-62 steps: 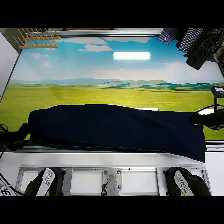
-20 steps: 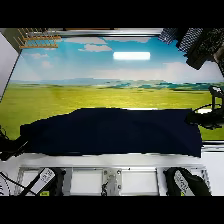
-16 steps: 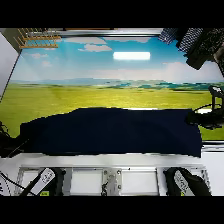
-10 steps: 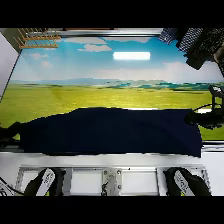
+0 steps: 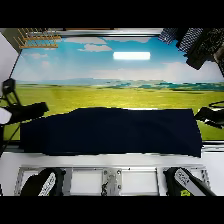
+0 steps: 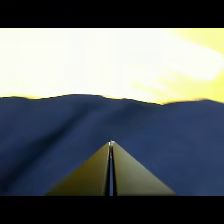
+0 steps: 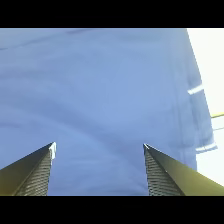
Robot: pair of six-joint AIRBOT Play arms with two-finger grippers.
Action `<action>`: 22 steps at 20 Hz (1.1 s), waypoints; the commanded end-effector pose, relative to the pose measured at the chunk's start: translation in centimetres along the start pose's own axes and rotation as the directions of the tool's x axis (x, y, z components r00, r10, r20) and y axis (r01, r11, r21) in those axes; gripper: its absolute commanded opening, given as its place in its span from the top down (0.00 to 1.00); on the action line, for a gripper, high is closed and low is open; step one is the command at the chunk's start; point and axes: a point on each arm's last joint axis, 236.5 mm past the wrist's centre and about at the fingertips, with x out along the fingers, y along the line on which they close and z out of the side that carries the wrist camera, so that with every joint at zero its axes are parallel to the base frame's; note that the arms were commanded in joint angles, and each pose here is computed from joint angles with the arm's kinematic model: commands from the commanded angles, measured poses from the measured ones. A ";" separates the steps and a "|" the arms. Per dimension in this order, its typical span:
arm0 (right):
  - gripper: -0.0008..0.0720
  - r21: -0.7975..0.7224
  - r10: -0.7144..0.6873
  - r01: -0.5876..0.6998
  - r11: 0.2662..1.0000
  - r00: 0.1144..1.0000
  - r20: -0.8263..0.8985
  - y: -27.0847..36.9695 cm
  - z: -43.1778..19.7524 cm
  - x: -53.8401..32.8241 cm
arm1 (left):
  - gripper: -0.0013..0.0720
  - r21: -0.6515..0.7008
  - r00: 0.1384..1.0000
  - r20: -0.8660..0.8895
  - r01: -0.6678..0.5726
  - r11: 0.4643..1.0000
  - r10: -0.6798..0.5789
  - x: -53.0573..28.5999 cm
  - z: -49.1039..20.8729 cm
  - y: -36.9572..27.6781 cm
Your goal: Fold the clothes and pants, and hang the long-sleeved shirts on hangers.
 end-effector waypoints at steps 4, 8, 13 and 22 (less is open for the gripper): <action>0.14 0.129 0.085 -0.073 0.989 0.992 -0.093 -7.3 -1.2 3.8 | 0.97 0.286 0.970 -0.177 0.211 0.935 -0.165 5.4 -4.6 -14.9; 0.15 0.062 0.147 -0.144 0.988 0.988 -0.053 -7.2 0.5 6.2 | 0.97 0.383 0.949 -0.259 0.272 0.883 -0.180 7.5 -6.2 -20.7; 0.34 0.007 0.158 -0.158 0.987 0.987 -0.031 -7.4 1.9 9.0 | 0.97 0.429 0.935 -0.309 0.300 0.852 -0.174 8.5 -7.2 -23.8; 0.34 -0.061 0.133 -0.134 0.989 0.991 -0.025 -6.4 3.6 12.0 | 0.97 0.436 0.926 -0.347 0.300 0.848 -0.149 8.5 -8.1 -23.7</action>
